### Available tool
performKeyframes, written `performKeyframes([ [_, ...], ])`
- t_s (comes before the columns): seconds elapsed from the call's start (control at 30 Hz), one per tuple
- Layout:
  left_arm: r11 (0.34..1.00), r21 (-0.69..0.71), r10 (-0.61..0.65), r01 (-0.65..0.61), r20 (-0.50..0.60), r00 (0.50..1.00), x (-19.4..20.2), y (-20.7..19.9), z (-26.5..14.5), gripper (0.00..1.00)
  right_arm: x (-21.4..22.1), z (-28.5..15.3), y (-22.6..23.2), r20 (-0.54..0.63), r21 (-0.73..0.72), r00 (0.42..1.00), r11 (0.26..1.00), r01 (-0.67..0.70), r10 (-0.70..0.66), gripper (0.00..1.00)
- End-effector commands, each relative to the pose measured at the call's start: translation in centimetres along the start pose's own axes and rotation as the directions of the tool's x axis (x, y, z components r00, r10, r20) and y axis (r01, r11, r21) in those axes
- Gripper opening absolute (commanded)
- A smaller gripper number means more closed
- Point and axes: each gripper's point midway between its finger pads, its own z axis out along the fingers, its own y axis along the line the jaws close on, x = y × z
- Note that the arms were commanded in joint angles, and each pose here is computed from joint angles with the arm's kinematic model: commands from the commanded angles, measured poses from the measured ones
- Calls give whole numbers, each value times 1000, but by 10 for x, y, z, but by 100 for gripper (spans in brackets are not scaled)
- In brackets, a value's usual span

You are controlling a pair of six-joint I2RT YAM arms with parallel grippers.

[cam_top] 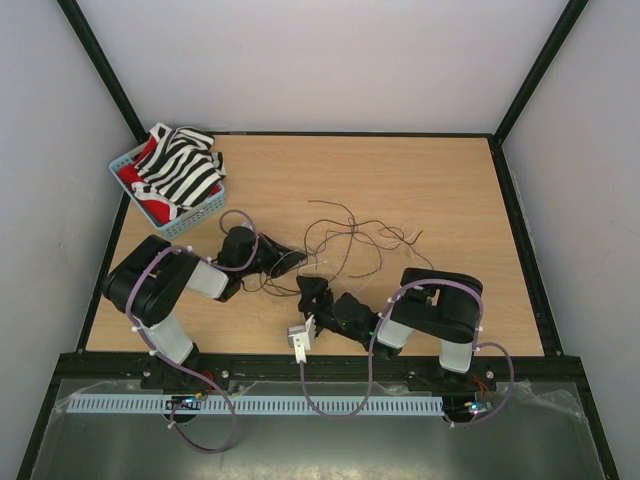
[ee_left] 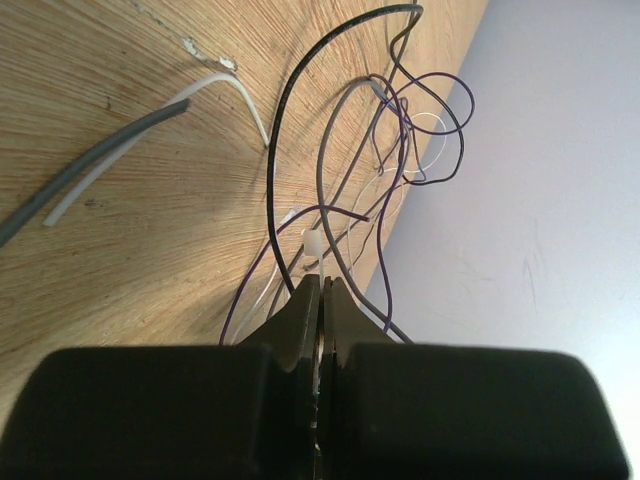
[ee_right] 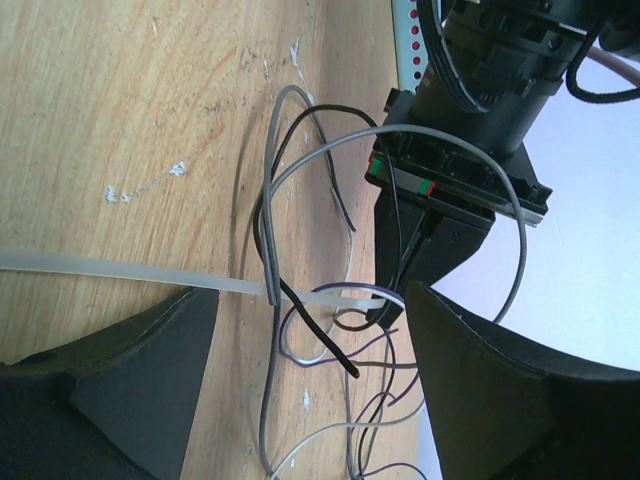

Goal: Zip-tie the wires
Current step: Tie the cable at the center of the board.

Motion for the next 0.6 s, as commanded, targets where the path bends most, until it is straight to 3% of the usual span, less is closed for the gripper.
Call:
performKeyframes([
  [0.0,999,39,11,-11,1,1000,1,-18,0,0,-11,0,9,34,-16,999,1000,-4,5,87],
  [0.57,999,40,8,-8,0,1000,2,-19,0,0,-29,-2,13,62,-12,997,999,39,-38,86],
])
